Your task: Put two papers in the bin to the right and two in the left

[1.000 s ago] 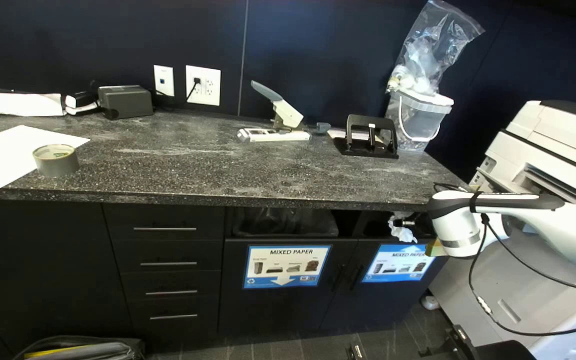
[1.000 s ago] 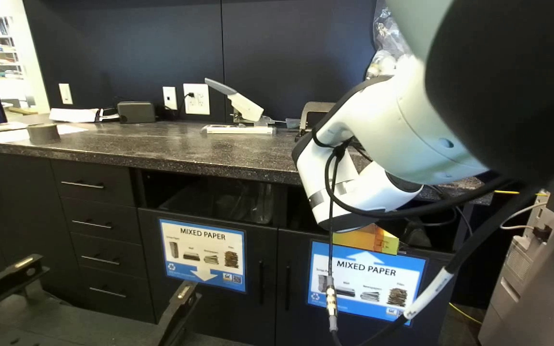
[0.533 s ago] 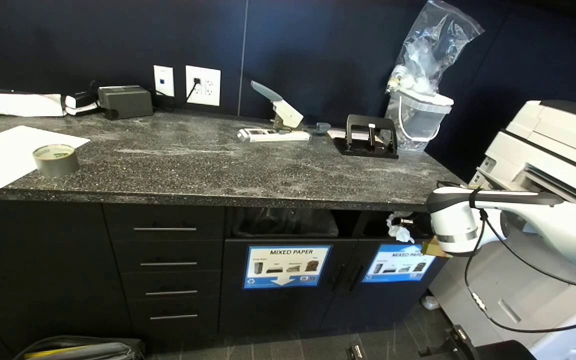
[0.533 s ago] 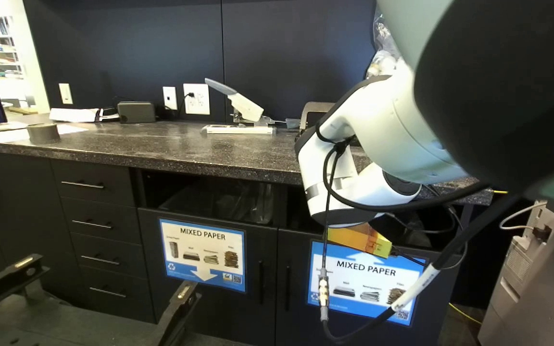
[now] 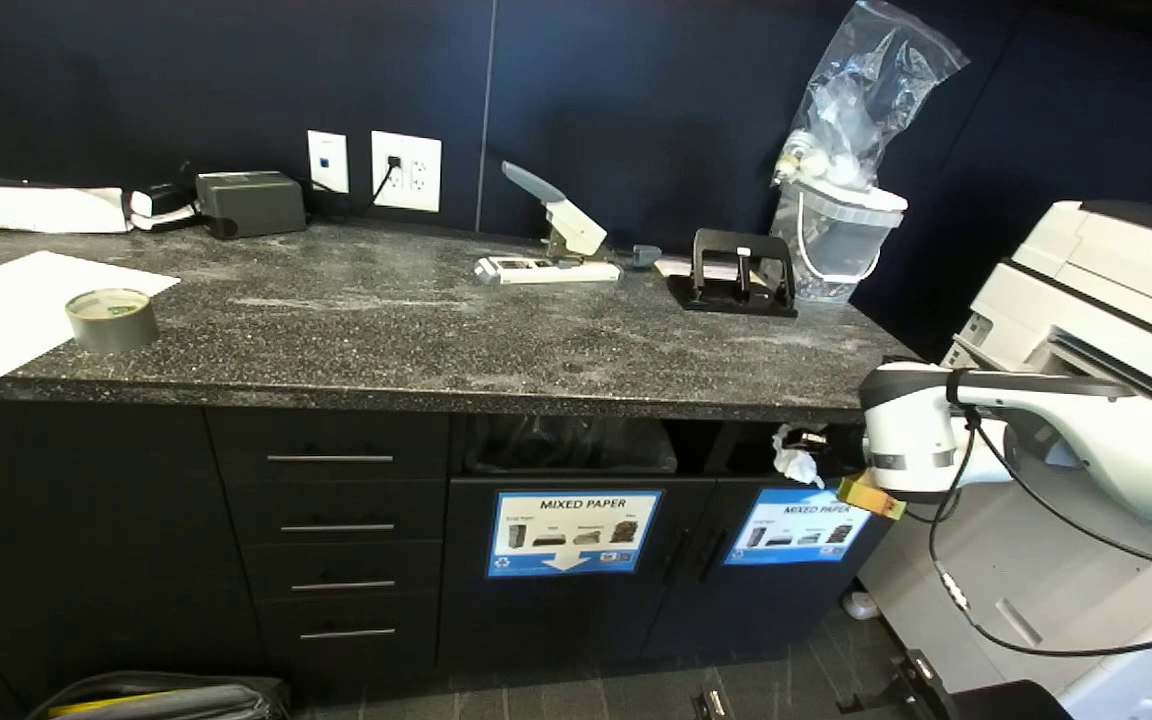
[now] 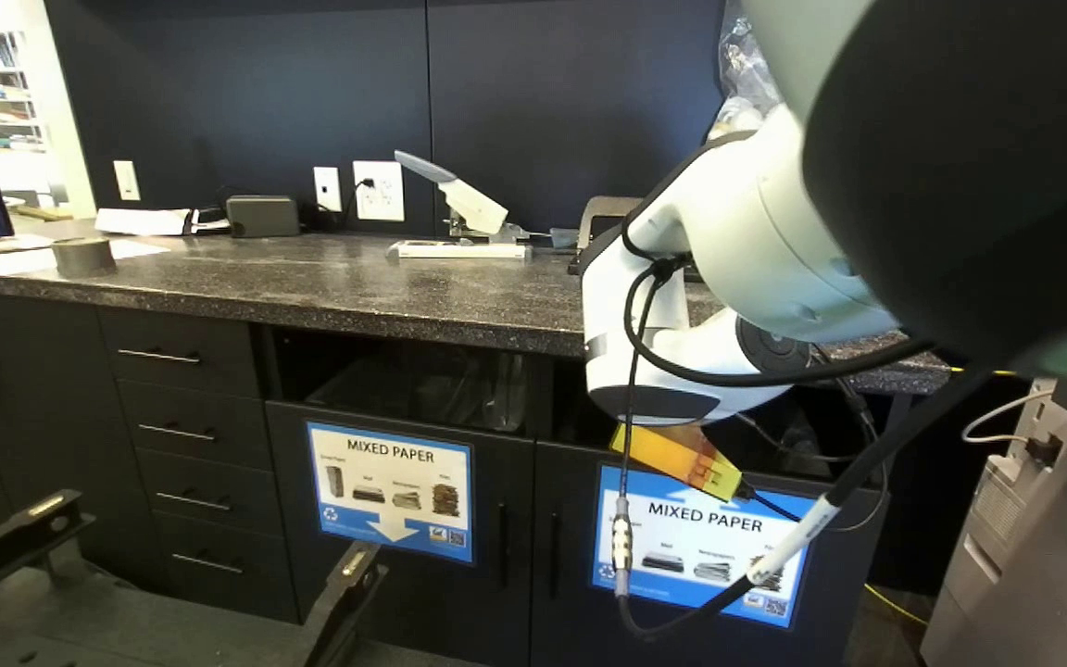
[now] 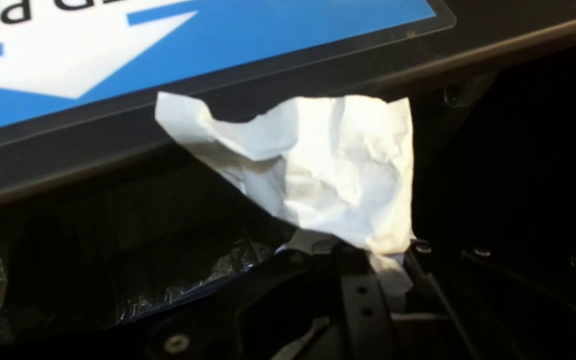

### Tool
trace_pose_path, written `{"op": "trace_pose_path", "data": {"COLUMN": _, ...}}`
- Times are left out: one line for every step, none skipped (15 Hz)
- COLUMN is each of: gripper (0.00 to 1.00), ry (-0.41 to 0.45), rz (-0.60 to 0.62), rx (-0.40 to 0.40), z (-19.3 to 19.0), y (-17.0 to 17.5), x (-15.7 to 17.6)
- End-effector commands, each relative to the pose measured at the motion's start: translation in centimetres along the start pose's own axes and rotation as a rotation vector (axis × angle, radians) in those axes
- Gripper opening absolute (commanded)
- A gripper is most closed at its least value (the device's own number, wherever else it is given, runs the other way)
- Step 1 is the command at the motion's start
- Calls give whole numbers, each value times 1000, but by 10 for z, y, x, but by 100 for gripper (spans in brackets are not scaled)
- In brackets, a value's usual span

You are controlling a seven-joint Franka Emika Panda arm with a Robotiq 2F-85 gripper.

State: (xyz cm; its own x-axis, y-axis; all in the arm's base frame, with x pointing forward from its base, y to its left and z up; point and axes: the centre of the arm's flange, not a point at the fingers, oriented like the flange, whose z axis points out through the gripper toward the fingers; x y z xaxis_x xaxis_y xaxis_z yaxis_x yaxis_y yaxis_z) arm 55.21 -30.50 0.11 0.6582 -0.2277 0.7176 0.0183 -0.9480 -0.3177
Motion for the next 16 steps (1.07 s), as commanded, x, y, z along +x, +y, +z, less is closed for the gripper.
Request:
{"op": "trace_pose_path", "data": {"gripper": 8, "ry": 76, "rz": 25, "rx": 12, "z": 23, "y": 9, "x": -8}}
{"op": "trace_pose_path", "data": {"gripper": 8, "ry": 63, "rz": 29, "rx": 12, "z": 23, "y": 10, "x": -8}}
{"op": "trace_pose_path", "data": {"gripper": 7, "ry": 26, "rz": 14, "rx": 17, "z": 24, "y": 10, "x": -10}}
{"op": "trace_pose_path", "data": {"gripper": 7, "ry": 2, "rz": 1, "rx": 11, "z": 27, "y": 11, "x": -11}}
{"op": "trace_pose_path", "data": {"gripper": 7, "ry": -13, "rz": -11, "rx": 13, "z": 31, "y": 12, "x": -13}}
{"op": "trace_pose_path", "data": {"gripper": 7, "ry": -27, "rz": -19, "rx": 15, "z": 36, "y": 13, "x": -17}}
{"op": "trace_pose_path", "data": {"gripper": 7, "ry": -43, "rz": -19, "rx": 18, "z": 41, "y": 13, "x": -21}}
{"op": "trace_pose_path", "data": {"gripper": 7, "ry": -57, "rz": -19, "rx": 21, "z": 45, "y": 13, "x": -24}}
{"op": "trace_pose_path", "data": {"gripper": 7, "ry": -63, "rz": -22, "rx": 22, "z": 48, "y": 14, "x": -26}}
{"op": "trace_pose_path", "data": {"gripper": 7, "ry": -61, "rz": -23, "rx": 26, "z": 52, "y": 14, "x": -25}}
{"op": "trace_pose_path", "data": {"gripper": 7, "ry": -51, "rz": -22, "rx": 30, "z": 55, "y": 13, "x": -21}}
{"op": "trace_pose_path", "data": {"gripper": 7, "ry": -43, "rz": -15, "rx": 29, "z": 56, "y": 13, "x": -20}}
{"op": "trace_pose_path", "data": {"gripper": 7, "ry": -36, "rz": -14, "rx": 32, "z": 56, "y": 12, "x": -19}}
{"op": "trace_pose_path", "data": {"gripper": 7, "ry": -29, "rz": -9, "rx": 29, "z": 55, "y": 11, "x": -18}}
{"op": "trace_pose_path", "data": {"gripper": 7, "ry": -25, "rz": -2, "rx": 31, "z": 55, "y": 11, "x": -18}}
{"op": "trace_pose_path", "data": {"gripper": 7, "ry": -26, "rz": 1, "rx": 32, "z": 57, "y": 11, "x": -20}}
